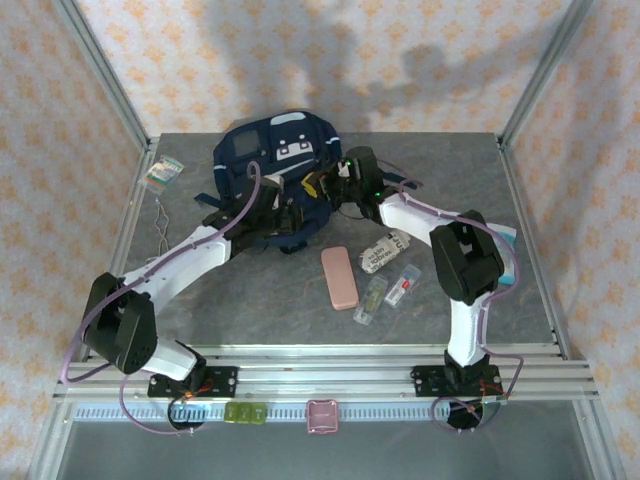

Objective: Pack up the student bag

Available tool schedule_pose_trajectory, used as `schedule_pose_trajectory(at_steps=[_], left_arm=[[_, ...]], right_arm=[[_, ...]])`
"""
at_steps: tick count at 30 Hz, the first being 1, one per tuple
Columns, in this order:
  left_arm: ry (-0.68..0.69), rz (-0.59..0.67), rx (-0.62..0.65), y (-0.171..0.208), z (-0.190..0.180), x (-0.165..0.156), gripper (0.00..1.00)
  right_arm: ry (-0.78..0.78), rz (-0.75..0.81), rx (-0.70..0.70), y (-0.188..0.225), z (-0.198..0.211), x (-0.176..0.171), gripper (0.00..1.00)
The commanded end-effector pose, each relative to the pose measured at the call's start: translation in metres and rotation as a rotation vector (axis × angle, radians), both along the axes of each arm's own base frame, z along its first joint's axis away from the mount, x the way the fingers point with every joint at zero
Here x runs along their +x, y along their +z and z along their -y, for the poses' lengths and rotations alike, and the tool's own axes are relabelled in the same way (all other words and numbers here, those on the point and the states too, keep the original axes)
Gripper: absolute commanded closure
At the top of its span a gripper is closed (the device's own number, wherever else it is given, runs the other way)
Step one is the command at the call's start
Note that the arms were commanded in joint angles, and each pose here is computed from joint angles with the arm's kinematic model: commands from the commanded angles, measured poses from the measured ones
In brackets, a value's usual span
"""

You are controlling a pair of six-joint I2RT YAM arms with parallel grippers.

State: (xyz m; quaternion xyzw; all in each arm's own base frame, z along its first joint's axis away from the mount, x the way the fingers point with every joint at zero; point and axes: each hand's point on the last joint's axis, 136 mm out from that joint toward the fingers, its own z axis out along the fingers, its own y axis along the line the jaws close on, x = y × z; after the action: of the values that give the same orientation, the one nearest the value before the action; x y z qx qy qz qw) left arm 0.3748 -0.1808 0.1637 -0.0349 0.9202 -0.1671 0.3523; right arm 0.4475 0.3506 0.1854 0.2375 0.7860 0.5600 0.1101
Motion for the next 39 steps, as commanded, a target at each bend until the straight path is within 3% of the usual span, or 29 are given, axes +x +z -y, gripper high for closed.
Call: schedule_pose_trajectory(at_steps=[1,9,18,20,22,26,28,29,32,36,38,39], left_arm=[[0.024,0.046,0.006,-0.001,-0.006,0.01,0.46],[0.026,0.196,-0.063,0.005,-0.007,0.025,0.36],[-0.013,0.356,-0.19,0.026,-0.005,0.039,0.37],[-0.021,0.388,-0.208,0.032,-0.005,0.04,0.44],[-0.037,0.414,-0.235,0.04,-0.003,0.042,0.58],[-0.05,0.423,-0.24,0.042,-0.001,0.048,0.59],[-0.067,0.434,-0.253,0.044,0.001,0.049,0.88],[-0.072,0.438,-0.262,0.044,0.002,0.049,0.89],[-0.076,0.425,-0.276,0.044,0.002,0.052,0.71],[-0.084,0.416,-0.318,0.044,0.0,0.054,0.7],[-0.075,0.414,-0.315,0.044,-0.001,0.055,0.55],[-0.064,0.412,-0.305,0.043,-0.004,0.057,0.54]], right_arm=[[0.038,0.224,0.118,0.084,-0.011,0.002,1.0],[0.068,0.226,0.16,0.095,-0.018,0.001,1.0],[0.123,0.24,0.187,0.105,-0.029,-0.008,1.0],[0.139,0.242,0.189,0.106,-0.033,-0.012,1.0],[0.15,0.24,0.188,0.104,-0.035,-0.015,1.0],[0.167,0.236,0.189,0.102,-0.039,-0.018,1.0],[0.174,0.238,0.189,0.103,-0.041,-0.02,1.0],[0.177,0.237,0.19,0.103,-0.041,-0.02,1.0],[0.182,0.237,0.192,0.103,-0.042,-0.021,1.0],[0.184,0.233,0.188,0.102,-0.042,-0.021,1.0],[0.185,0.231,0.191,0.102,-0.042,-0.021,1.0],[0.185,0.233,0.193,0.103,-0.042,-0.021,1.0]])
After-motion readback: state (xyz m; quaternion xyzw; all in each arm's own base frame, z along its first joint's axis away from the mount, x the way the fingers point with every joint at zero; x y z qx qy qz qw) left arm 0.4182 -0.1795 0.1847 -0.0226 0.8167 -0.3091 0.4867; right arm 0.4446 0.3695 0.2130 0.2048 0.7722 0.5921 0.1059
